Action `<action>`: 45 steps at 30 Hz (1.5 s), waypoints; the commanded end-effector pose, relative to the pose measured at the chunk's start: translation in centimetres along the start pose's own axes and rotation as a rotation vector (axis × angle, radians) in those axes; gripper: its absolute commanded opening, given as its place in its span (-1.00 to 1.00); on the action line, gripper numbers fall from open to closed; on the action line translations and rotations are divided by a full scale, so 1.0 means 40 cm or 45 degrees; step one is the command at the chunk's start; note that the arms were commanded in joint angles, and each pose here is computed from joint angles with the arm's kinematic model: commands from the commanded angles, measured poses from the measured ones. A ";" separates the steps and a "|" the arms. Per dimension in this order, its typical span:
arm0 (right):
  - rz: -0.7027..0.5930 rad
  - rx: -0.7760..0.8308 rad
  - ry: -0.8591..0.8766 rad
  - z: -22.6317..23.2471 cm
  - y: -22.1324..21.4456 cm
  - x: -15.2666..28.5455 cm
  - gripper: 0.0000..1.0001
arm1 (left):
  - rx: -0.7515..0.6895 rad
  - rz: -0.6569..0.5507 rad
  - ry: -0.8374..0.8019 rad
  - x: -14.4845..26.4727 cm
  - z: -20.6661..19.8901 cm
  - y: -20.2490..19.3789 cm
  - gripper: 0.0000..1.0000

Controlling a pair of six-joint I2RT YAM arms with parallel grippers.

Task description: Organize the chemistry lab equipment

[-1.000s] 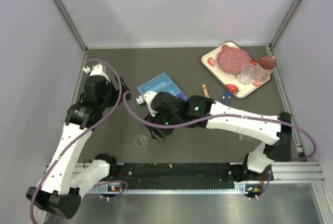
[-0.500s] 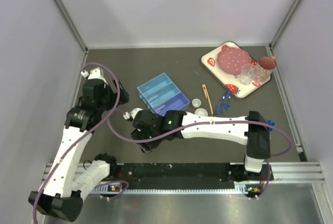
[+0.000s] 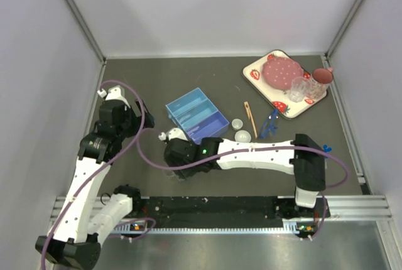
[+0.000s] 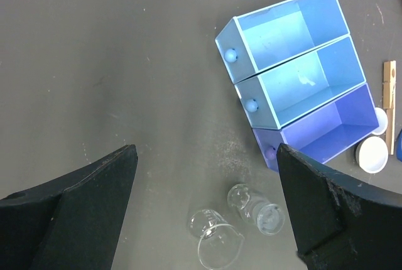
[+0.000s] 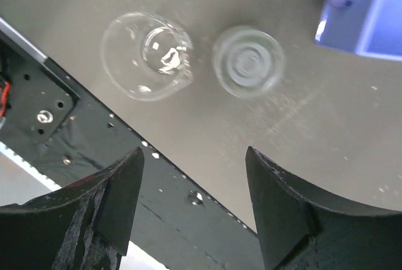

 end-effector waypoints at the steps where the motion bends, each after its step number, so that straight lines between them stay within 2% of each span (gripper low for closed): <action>1: -0.173 -0.067 -0.066 -0.047 0.021 0.109 0.34 | -0.011 -0.027 0.014 -0.002 0.010 0.000 0.96; 4: -0.177 -0.089 -0.076 -0.065 -0.002 0.130 0.35 | -0.011 -0.030 0.049 -0.011 0.016 -0.004 0.96; 9: -0.132 -0.104 -0.135 -0.076 -0.021 0.094 0.36 | 0.006 -0.043 0.080 -0.015 0.021 -0.003 0.96; 17: -0.129 -0.166 -0.197 -0.089 0.036 0.032 0.39 | 0.061 -0.077 0.230 -0.022 0.032 0.016 0.97; 22: -0.127 -0.179 -0.187 -0.082 0.078 -0.004 0.53 | 0.079 -0.109 0.296 -0.023 0.046 0.018 0.97; 30: -0.146 -0.219 -0.154 -0.065 0.122 -0.024 0.57 | 0.082 -0.134 0.295 -0.021 0.056 0.007 0.97; 45: -0.090 -0.269 -0.199 -0.077 0.122 -0.085 0.57 | 0.087 -0.113 0.222 -0.022 0.054 -0.010 0.97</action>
Point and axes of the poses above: each gripper's point midway between its finger pads, its own x axis back along the fingers, its own z axis along the line the jaws close on, y = z × x, the point moved 10 cm from there along x, back along the fingers, and after that the axes turned 6 degrees about x, right-handed, at the moved point
